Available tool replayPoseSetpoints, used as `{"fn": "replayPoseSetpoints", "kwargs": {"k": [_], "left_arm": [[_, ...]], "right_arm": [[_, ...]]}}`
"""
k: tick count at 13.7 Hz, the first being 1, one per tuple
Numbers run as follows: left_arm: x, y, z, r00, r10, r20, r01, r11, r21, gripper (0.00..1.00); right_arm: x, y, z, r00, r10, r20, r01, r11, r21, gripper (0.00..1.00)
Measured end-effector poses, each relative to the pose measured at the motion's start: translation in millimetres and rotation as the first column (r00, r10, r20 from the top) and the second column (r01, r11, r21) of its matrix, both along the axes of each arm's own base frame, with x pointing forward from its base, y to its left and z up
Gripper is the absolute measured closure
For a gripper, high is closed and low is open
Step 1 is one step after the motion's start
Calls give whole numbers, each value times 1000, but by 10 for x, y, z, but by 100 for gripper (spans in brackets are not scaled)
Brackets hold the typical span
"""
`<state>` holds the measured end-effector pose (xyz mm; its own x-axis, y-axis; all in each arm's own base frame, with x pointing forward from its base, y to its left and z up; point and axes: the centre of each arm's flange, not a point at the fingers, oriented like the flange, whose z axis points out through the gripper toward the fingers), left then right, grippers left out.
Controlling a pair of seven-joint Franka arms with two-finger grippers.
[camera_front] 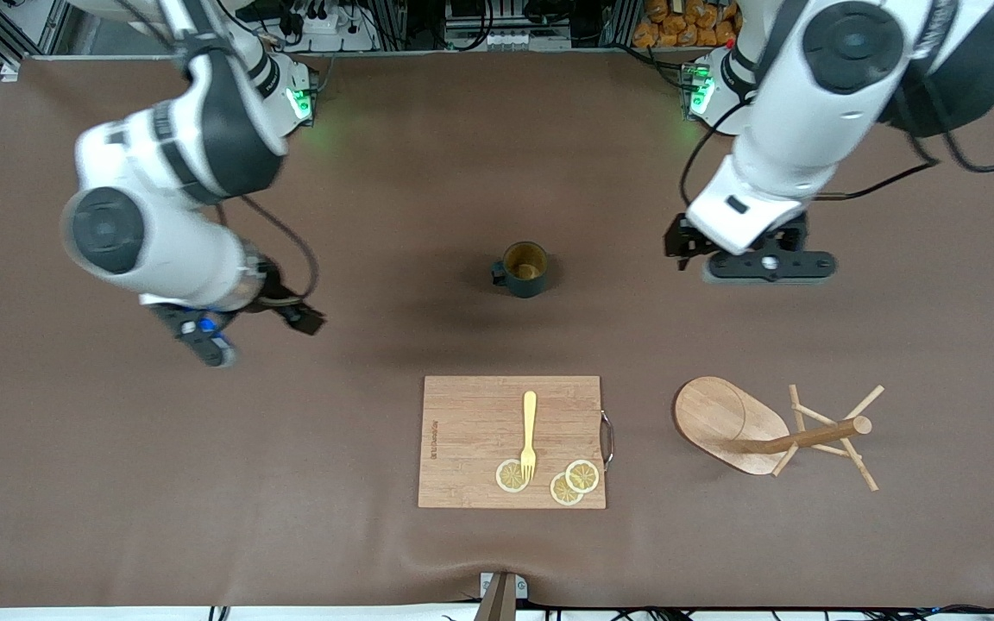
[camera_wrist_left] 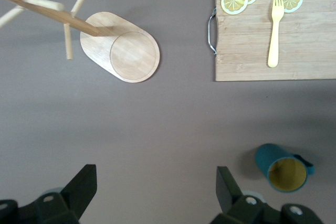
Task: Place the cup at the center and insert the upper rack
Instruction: 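Retract the right gripper while the left gripper moves above the mug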
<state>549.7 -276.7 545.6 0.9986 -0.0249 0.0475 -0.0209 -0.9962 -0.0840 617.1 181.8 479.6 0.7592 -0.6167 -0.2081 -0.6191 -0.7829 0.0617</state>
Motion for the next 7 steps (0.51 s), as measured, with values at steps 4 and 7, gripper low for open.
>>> {"fn": "replayPoseSetpoints", "kwargs": {"k": [4,7], "left_arm": [[-220,-667,-325,999,48,22,-50,997,58,0],[-470,-1169,-508,996,72,43,-75,994,80,0]], "right_arm": [[96,-1146,144,989,148,5,-148,986,70,0],[95,-1969,141,962,269,38,-272,956,114,0]]}}
